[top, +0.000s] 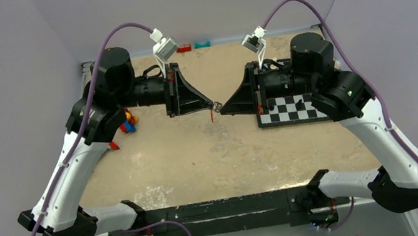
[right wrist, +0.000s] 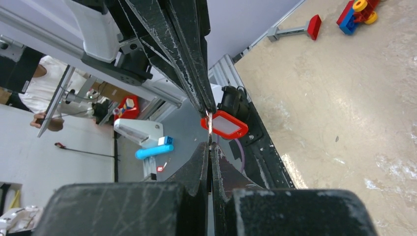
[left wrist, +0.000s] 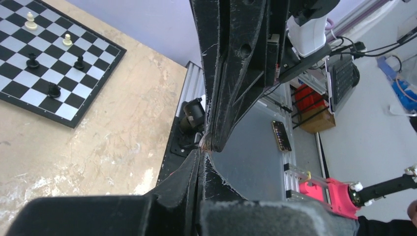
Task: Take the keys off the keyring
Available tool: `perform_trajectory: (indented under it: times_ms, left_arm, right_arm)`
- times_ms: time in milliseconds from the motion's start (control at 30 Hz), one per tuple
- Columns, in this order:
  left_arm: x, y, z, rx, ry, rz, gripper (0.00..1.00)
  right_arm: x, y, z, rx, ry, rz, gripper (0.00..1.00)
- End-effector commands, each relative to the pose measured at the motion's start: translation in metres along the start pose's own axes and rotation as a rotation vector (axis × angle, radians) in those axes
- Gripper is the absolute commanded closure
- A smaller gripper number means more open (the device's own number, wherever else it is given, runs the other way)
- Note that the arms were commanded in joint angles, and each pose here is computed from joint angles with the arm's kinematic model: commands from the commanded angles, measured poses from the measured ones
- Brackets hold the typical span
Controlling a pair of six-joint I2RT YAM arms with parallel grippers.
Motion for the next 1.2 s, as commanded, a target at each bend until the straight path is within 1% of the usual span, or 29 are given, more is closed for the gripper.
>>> perform_trajectory:
  times_ms: [0,233,467,900,1167]
  left_arm:
    - [0.009,0.002,-0.003,0.006,-0.060,-0.127,1.00]
    - [0.011,-0.001,-0.001,0.055,-0.104,-0.227,1.00]
    - [0.015,0.004,0.001,0.042,-0.134,-0.248,1.00]
    - [0.016,-0.005,0.005,0.082,-0.232,-0.466,1.00]
    - [0.015,-0.008,0.007,0.081,-0.276,-0.548,1.00]
  right_arm:
    - [0.010,-0.003,0.008,0.026,-0.043,-0.063,1.00]
    - [0.011,-0.003,0.009,0.029,-0.044,-0.071,1.00]
    - [0.011,-0.004,0.009,0.034,-0.045,-0.073,1.00]
    - [0.011,-0.004,0.011,0.037,-0.044,-0.082,1.00]
    - [0.012,-0.004,0.012,0.043,-0.044,-0.088,1.00]
Point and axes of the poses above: each gripper's point midway between its finger pads, its own y axis out along the fingers, its own z axis along the line the jaws close on, x = y × z, the point moved 8 cm from there along -y, back along the fingers, and after that the axes turned 8 degrees about -y, right-handed, at the moved point
